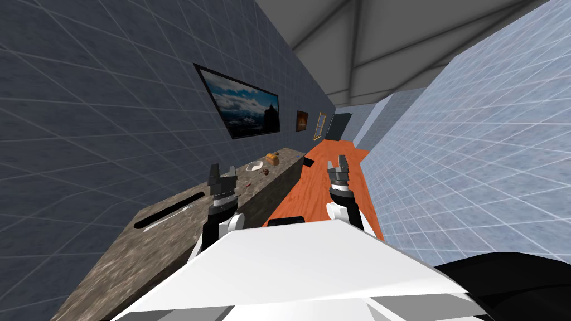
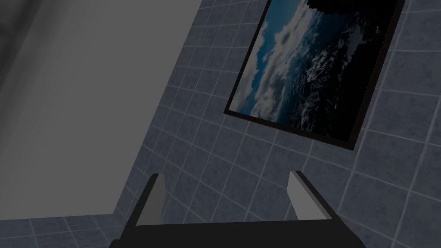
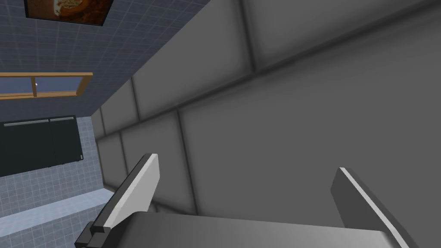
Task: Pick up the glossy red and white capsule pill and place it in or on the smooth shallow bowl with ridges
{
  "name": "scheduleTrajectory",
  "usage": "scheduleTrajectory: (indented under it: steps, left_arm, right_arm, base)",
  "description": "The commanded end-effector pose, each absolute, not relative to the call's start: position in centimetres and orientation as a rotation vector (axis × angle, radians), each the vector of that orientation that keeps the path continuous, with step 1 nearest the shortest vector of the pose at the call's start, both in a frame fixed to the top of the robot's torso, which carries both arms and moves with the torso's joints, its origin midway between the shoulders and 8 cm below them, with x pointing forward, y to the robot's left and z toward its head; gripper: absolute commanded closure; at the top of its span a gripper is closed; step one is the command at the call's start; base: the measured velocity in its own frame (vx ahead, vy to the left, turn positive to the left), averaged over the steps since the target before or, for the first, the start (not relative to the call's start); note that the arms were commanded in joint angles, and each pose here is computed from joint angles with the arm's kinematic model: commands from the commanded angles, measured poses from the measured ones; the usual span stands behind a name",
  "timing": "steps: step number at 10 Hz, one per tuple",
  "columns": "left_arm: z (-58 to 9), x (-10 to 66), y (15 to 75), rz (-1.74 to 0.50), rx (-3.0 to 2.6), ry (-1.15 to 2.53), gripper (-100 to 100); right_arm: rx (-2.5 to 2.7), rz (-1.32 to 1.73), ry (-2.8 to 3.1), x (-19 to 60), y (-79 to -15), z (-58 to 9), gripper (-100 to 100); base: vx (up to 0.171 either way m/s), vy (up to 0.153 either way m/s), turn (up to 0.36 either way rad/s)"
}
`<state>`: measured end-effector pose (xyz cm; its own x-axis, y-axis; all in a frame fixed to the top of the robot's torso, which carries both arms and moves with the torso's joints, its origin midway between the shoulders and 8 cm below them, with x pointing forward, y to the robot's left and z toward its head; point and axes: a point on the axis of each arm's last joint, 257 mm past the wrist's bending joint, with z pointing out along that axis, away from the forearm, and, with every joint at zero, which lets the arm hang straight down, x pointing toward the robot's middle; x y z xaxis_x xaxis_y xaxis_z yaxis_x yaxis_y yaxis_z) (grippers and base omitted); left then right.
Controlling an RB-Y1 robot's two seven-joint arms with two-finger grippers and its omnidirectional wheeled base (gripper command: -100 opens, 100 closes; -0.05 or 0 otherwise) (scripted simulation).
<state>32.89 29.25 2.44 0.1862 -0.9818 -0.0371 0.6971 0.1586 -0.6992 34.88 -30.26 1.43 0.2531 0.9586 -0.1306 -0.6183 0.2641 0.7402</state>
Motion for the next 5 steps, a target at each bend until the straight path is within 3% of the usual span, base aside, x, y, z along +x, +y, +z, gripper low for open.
scheduleTrajectory:
  steps: [1, 5]
  left_arm:
    - [1.6, 33.7, 29.3, -1.287, -0.624, 0.618, -100]
    - [-1.0, 36.2, 30.3, -1.248, -0.663, 0.760, -100]
  right_arm:
    - [0.630, 1.173, 0.651, 34.9, -30.3, 1.4, 0]
    - [0.630, 1.173, 0.651, 34.9, -30.3, 1.4, 0]
  base:
    - [0.000, -0.018, 0.038]
    - [0.000, -0.041, 0.051]
